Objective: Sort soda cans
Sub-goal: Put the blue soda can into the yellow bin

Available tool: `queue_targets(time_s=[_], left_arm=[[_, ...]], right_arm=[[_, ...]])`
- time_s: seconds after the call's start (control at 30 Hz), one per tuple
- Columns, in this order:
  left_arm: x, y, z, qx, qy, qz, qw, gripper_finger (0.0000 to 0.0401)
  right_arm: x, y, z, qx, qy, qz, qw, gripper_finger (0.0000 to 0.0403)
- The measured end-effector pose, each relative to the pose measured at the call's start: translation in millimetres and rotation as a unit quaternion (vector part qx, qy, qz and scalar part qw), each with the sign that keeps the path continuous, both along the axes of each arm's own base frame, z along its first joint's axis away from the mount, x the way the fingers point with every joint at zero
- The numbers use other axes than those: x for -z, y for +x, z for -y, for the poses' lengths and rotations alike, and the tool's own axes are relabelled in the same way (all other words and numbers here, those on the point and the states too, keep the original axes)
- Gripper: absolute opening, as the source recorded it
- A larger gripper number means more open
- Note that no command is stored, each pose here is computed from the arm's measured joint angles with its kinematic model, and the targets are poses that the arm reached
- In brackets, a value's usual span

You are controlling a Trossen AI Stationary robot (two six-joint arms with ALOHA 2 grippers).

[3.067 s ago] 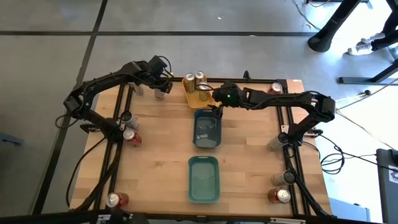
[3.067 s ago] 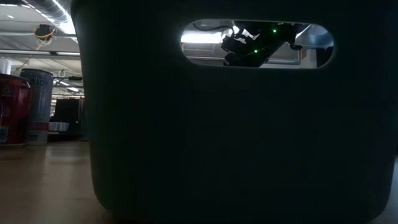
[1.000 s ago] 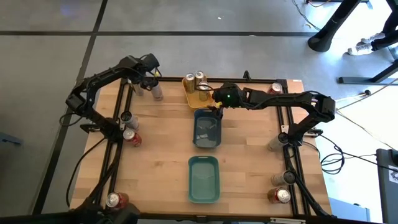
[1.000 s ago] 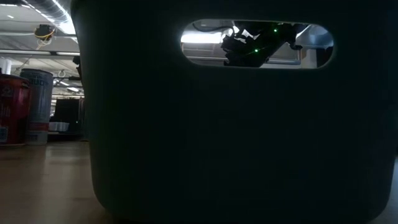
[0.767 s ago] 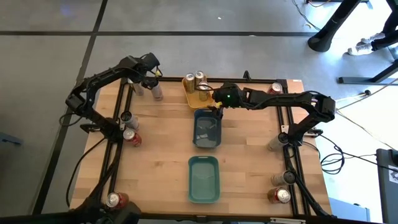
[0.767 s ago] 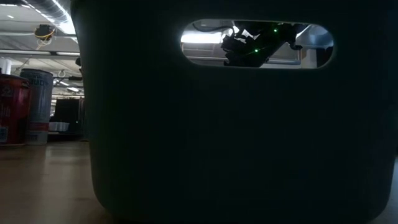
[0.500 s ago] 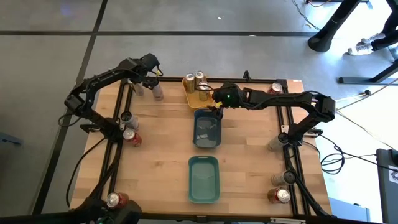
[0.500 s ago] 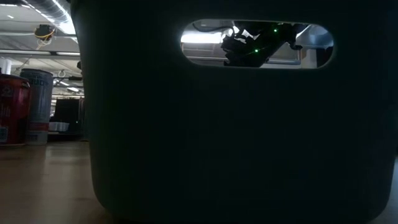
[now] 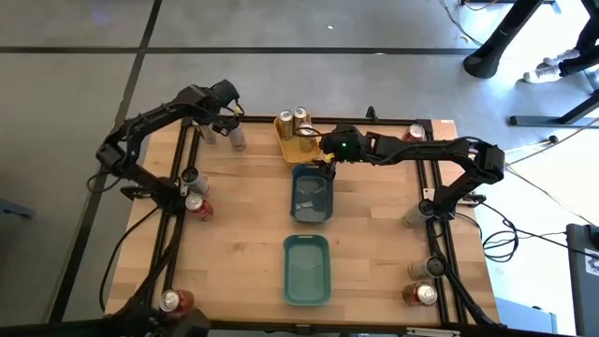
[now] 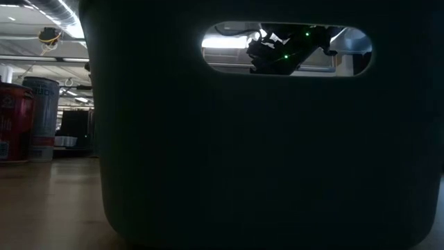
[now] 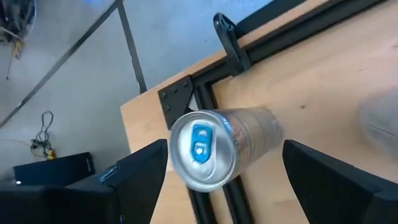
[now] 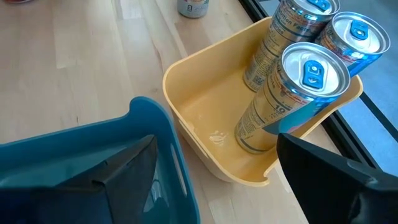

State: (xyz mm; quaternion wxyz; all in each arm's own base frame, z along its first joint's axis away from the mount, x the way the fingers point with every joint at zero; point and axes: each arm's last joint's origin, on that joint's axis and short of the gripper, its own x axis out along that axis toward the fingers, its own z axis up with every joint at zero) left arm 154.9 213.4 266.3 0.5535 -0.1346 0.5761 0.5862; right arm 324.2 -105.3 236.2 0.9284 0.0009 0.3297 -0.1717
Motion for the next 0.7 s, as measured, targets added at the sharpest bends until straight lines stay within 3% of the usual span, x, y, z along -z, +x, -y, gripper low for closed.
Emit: queue_targets(time_s=[0.1, 0.27, 0.57, 0.7], left_arm=[[-6, 2, 7, 0.018, -0.016, -0.015, 1.000, 0.0308], [-25, 5, 23, 0.033, 0.015, 0.015, 0.999, 0.0308], [-61, -2, 66, 0.032, 0.088, 0.116, 0.989, 0.0308], [-74, -6, 79, -0.003, 0.142, 0.192, 0.971, 0.0308]], right_arm=[[0, 0, 0, 0.000, 0.000, 0.001, 1.000, 0.0331], [0, 0, 0, 0.000, 0.000, 0.001, 1.000, 0.0331], [0, 0, 0, 0.000, 0.000, 0.000, 1.000, 0.0331], [0, 0, 0, 0.000, 0.000, 0.000, 1.000, 0.0331]])
